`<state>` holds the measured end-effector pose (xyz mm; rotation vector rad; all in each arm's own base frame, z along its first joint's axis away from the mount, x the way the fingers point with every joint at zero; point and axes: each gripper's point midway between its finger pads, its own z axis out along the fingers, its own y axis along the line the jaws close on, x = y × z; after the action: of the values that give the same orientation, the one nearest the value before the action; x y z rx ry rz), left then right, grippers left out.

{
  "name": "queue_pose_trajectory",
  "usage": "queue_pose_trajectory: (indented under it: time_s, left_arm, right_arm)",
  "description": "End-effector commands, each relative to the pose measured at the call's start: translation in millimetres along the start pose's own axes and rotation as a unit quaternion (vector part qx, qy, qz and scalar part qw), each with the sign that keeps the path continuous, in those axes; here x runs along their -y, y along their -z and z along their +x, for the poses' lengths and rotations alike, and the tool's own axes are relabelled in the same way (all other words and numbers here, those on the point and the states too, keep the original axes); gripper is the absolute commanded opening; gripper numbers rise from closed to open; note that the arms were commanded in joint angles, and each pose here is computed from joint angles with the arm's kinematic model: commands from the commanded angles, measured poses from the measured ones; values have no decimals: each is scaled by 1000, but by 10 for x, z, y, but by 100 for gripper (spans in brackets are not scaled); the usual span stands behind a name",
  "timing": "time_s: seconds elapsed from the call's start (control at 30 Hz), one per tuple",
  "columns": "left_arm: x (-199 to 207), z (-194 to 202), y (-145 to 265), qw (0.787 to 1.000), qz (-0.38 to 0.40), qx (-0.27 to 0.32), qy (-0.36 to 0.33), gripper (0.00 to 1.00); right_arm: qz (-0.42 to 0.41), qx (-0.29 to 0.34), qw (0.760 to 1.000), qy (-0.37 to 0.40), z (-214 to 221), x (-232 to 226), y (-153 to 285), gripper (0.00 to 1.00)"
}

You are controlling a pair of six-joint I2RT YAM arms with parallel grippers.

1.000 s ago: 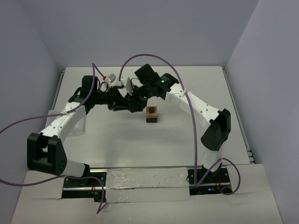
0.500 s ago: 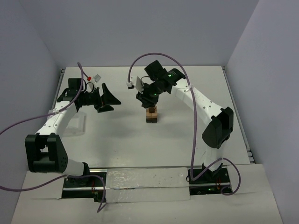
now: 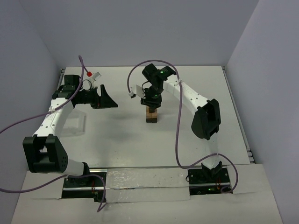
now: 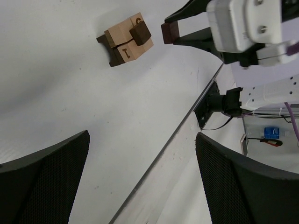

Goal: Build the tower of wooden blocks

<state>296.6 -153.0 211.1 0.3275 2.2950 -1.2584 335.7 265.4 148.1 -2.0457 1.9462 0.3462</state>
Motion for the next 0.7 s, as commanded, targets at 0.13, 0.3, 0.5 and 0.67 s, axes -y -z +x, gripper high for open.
queue_pose_trajectory:
  time_s: [0.13,0.3,0.5,0.67]
  left_arm:
    - [86,-51,48,999,17,-1,-27,99]
    - [81,-53,43,1000,18,-3,-26,99]
    - [83,-68,49,1000,15,-2,-27,99]
    - [82,-66,44,1000,17,-3,-25,99]
  right_arm:
    - [3,-12,999,33,10,132,43,0]
    - [-4,-16,999,34,22,149,-28,1]
    - [-10,-20,999,35,33,165,-91,2]
    - [-15,-21,999,36,35,165,-127,4]
